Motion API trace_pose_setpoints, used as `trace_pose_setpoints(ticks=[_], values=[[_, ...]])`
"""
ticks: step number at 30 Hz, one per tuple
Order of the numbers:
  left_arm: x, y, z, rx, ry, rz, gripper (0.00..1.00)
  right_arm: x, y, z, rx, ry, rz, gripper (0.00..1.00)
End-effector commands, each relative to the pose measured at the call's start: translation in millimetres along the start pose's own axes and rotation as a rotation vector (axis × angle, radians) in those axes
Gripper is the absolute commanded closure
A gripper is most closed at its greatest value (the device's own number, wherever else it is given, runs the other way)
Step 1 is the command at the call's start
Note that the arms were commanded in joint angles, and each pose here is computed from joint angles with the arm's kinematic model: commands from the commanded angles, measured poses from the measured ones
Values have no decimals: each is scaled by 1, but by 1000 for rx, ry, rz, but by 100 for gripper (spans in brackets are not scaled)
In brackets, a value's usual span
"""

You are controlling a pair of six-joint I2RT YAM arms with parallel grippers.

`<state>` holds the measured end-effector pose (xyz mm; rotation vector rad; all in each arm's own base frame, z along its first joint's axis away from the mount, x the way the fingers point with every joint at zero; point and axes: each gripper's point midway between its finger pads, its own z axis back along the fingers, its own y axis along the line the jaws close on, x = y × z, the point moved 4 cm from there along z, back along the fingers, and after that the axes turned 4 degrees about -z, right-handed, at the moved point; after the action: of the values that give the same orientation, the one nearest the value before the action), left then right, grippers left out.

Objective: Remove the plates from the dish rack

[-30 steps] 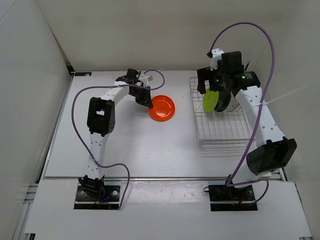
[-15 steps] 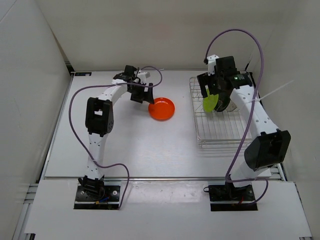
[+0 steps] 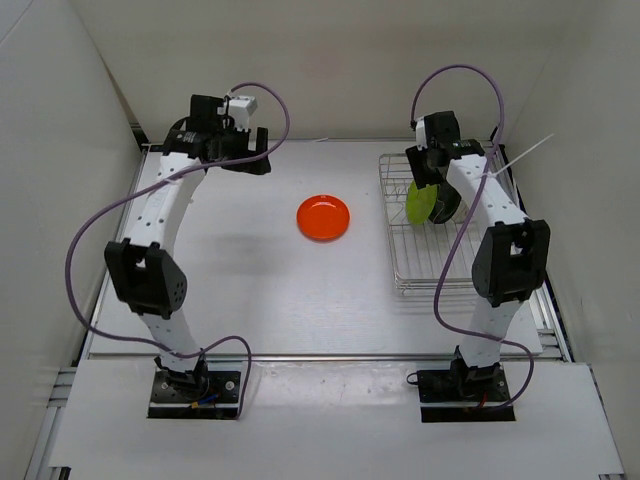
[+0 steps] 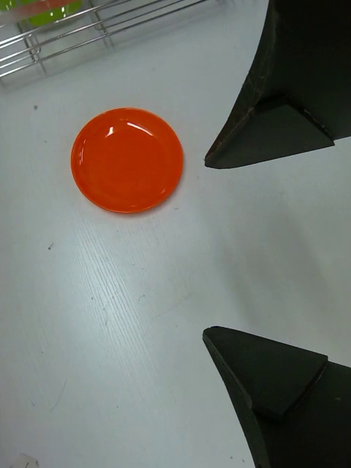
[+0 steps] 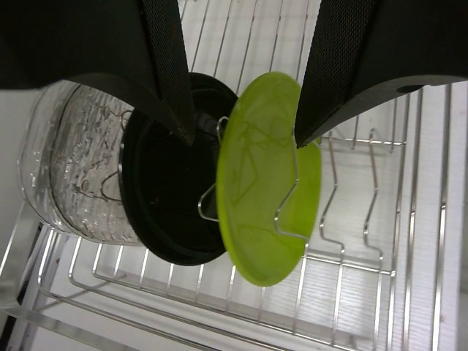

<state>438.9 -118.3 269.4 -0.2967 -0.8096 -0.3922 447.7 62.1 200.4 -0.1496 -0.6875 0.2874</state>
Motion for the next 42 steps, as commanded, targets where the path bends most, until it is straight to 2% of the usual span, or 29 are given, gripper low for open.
trace_pose_setpoints(ticks=[1,4,8,16,20,29,35,42], values=[[-9,-2,24,55,15,-34,0,25,-16,6,-53,-87,-13,39],[-15,-3,27,54,25,-32,0,26,-15,0,-53,-86,-13,39],[-16,-6,24,34,22,-11,0,20,-12,-10,-49,-59,-8,54],[-14,-8,28,26,12,-4,0,10,-12,-23,-48,-20,-17,59],[-14,-8,28,26,12,-4,0,6,-12,-25,-56,-10,-26,74],[-12,-9,27,18,2,-7,0,5,-14,-22,-74,3,-52,96],[-10,-11,31,19,-6,0,0,5,-18,-16,-106,6,-73,100],[1,-13,40,13,-35,-17,0,29,-42,21,-248,-6,-111,100]])
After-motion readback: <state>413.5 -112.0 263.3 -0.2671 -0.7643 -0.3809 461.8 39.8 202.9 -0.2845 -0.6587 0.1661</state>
